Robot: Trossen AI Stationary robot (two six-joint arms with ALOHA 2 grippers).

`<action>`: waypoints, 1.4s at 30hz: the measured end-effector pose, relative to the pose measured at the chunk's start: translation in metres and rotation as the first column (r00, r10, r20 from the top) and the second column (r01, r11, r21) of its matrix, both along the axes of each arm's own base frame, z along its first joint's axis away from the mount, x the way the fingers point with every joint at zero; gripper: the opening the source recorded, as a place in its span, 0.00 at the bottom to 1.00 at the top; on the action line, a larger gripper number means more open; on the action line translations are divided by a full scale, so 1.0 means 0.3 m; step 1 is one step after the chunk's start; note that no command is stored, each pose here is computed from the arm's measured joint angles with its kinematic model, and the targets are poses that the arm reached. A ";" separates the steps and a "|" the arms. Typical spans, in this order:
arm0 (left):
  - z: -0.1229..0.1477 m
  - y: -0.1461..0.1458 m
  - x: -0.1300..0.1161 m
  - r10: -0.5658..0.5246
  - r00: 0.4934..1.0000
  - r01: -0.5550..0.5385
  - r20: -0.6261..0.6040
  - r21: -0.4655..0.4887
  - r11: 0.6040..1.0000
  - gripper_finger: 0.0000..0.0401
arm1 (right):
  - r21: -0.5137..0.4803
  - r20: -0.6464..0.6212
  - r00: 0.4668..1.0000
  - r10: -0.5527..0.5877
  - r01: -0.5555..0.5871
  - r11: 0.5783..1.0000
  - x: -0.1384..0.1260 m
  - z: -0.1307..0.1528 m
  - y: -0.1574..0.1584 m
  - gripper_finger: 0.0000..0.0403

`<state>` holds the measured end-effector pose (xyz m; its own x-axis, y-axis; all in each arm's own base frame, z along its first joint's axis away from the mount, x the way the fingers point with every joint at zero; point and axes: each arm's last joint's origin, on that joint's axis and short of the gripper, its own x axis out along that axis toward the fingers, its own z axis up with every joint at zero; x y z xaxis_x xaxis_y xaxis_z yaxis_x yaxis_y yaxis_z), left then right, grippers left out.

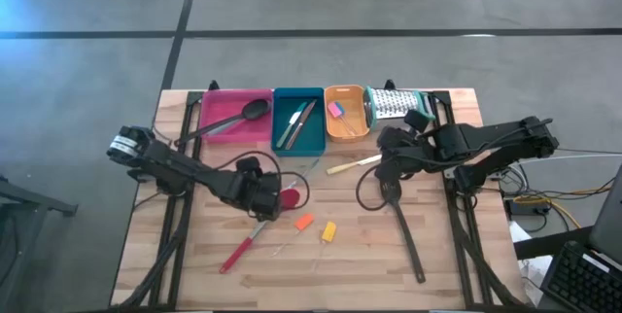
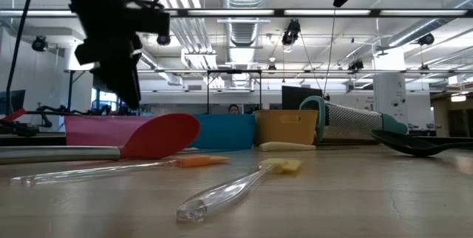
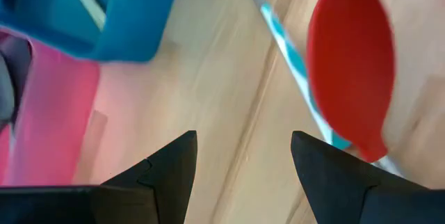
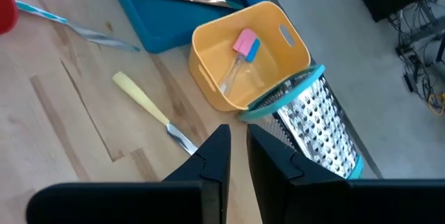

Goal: Pick & Place Kitchen Items
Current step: Put the yellow knife into the blue bin

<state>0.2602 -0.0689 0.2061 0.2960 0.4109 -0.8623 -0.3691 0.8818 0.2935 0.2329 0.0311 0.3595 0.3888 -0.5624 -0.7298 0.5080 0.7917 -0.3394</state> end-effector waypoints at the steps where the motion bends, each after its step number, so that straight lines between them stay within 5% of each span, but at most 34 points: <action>1: -0.007 0.001 -0.004 0.009 1.000 -0.009 -0.004 -0.006 1.000 0.59 | -0.004 0.000 1.000 0.012 -0.012 1.000 0.003 0.001 0.001 0.11; 5: -0.015 -0.013 -0.002 -0.008 1.000 0.009 0.010 -0.039 0.999 0.59 | -0.015 0.009 0.999 0.042 -0.042 0.999 0.011 0.006 0.002 0.11; 11: -0.004 -0.045 0.057 -0.205 0.966 0.211 0.155 -0.018 0.977 0.59 | -0.021 0.040 0.997 0.066 -0.066 0.998 0.024 0.014 0.005 0.11; 16: 0.001 -0.052 0.078 -0.275 0.939 0.278 0.206 0.016 0.960 0.59 | -0.018 0.047 0.997 0.067 -0.066 0.998 0.027 0.013 0.006 0.11; 29: -0.002 -0.045 0.049 -0.103 0.981 0.115 0.165 -0.064 0.991 0.59 | -0.018 0.046 0.997 0.067 -0.066 0.998 0.026 0.012 0.006 0.11; 42: -0.069 -0.032 0.011 -0.065 0.991 0.074 0.119 -0.068 0.995 0.59 | -0.033 0.059 0.994 0.093 -0.091 0.995 0.049 -0.022 0.008 0.11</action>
